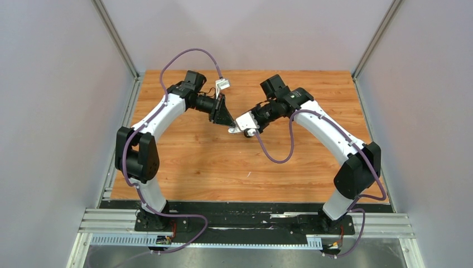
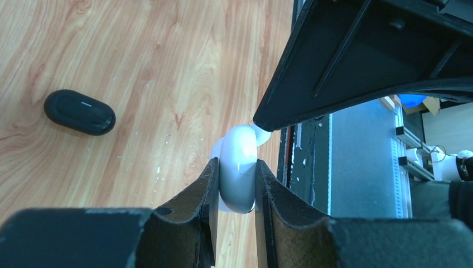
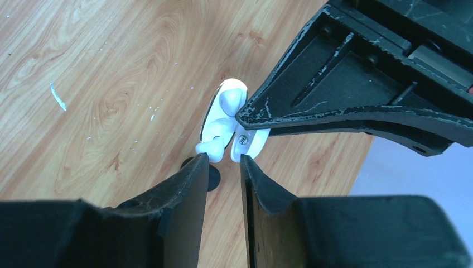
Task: Insert the wireless bluetooth earbuds into the charging case
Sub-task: Adjust the earbud with the charging case.
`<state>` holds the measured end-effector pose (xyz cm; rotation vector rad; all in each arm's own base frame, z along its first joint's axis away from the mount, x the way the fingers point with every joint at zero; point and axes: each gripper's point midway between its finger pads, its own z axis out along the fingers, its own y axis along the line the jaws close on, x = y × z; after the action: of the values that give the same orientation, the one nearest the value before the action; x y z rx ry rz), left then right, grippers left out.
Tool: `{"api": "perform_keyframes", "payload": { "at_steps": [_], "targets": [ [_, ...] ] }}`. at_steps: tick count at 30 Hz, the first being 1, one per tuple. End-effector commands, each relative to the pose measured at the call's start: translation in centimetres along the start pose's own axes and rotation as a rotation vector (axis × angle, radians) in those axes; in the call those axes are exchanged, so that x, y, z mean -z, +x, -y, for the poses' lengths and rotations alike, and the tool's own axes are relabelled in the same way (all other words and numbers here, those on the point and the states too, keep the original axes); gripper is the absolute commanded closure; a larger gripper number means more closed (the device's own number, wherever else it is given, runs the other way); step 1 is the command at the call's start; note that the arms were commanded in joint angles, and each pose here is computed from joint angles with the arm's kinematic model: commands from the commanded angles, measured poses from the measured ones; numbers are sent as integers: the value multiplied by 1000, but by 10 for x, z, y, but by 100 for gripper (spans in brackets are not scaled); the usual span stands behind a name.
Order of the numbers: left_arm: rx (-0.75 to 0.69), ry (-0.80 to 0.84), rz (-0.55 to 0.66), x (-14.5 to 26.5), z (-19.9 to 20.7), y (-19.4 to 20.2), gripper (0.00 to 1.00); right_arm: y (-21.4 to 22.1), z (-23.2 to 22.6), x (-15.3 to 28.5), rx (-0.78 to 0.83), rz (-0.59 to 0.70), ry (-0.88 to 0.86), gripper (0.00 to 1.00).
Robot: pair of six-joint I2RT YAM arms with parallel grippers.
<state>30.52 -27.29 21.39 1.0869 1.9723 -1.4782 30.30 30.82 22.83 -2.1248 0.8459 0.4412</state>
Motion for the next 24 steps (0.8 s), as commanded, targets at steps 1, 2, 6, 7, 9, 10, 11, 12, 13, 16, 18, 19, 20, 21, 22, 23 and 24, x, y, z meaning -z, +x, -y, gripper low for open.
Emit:
{"api": "perform_keyframes", "payload": {
  "at_steps": [1, 2, 6, 7, 9, 10, 11, 12, 13, 16, 18, 19, 20, 21, 22, 23, 24],
  "targets": [
    [-67, 35, 18, 0, 12, -14, 100, -11, 2, 2, 86, 33, -19, 70],
    [-66, 37, 18, 0, 12, -14, 100, -11, 2, 2, 96, 31, -23, 70],
    [-64, 43, 19, -1, 11, -14, 100, -13, 0, 3, 117, 34, -31, 70],
    [-66, 47, 21, -1, 12, -15, 100, -13, 0, 3, 123, 38, -34, 69],
    [-64, 52, 23, -1, 12, -15, 100, -14, -1, 2, 134, 45, -38, 69],
    [-63, 53, 23, -1, 12, -16, 100, -14, -1, 1, 139, 47, -41, 69],
    [-63, 54, 22, -2, 12, -16, 100, -14, 0, 1, 145, 50, -40, 69],
    [-63, 54, 22, -2, 12, -15, 100, -14, 0, 0, 146, 56, -42, 69],
    [-62, 56, 22, -2, 12, -15, 100, -15, 0, -1, 149, 61, -44, 70],
    [-65, 57, 23, -2, 14, -16, 100, -15, 1, -4, 153, 67, -50, 72],
    [-67, 55, 23, -1, 14, -16, 100, -14, 1, -6, 149, 67, -53, 74],
    [-68, 54, 22, -1, 14, -16, 100, -14, 2, -7, 147, 68, -53, 75],
    [-68, 53, 22, -1, 14, -16, 100, -14, 3, -7, 142, 67, -52, 76],
    [-71, 52, 22, -1, 14, -16, 100, -13, 4, -7, 136, 66, -52, 77],
    [-72, 52, 22, -1, 14, -16, 100, -13, 4, -8, 131, 66, -52, 77],
    [-73, 53, 22, -1, 14, -16, 100, -12, 4, -8, 125, 64, -54, 77],
    [-73, 53, 21, -1, 14, -16, 100, -12, 4, -8, 117, 64, -53, 77]
  ]
}}
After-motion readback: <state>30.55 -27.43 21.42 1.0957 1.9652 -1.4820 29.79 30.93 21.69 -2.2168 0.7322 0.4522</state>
